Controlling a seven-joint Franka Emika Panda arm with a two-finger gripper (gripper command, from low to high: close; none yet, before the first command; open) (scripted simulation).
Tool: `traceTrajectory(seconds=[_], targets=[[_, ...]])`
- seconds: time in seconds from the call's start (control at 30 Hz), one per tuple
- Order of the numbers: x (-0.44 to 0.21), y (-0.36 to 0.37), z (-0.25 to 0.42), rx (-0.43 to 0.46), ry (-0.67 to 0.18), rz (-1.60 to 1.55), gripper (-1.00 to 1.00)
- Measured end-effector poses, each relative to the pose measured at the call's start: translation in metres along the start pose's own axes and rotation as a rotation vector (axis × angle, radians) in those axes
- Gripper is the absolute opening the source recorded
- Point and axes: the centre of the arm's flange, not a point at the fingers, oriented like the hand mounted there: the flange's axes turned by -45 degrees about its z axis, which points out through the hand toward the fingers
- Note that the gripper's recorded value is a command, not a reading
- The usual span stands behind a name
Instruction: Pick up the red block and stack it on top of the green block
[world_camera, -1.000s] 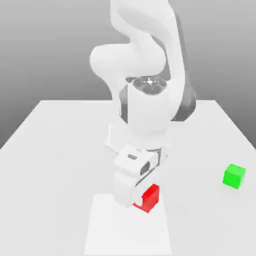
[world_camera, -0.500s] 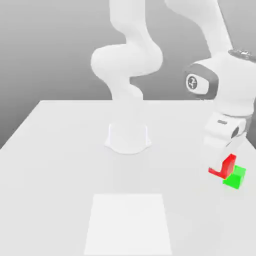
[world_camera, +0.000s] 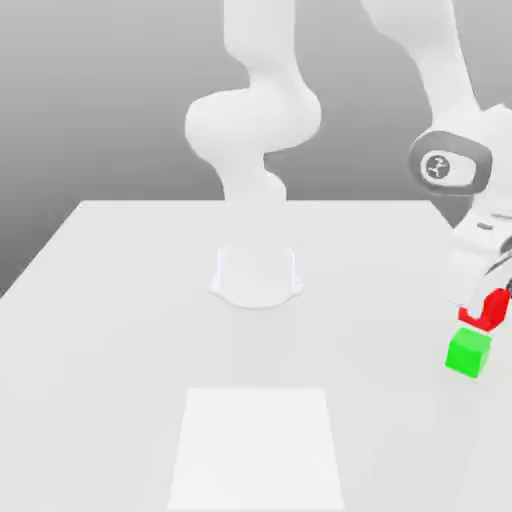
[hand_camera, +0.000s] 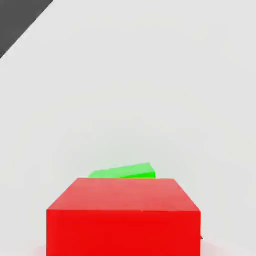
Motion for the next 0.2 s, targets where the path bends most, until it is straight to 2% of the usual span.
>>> traceTrajectory(seconds=[0.07,0.1,0.2], targets=[[-0.002,-0.001,0.013,0.001,-0.004,-0.003,-1.0],[-0.004,-0.001,0.019,0.001,-0.006,-0.004,1.0],[-0.004,-0.001,0.019,0.001,-0.006,-0.004,1.0]])
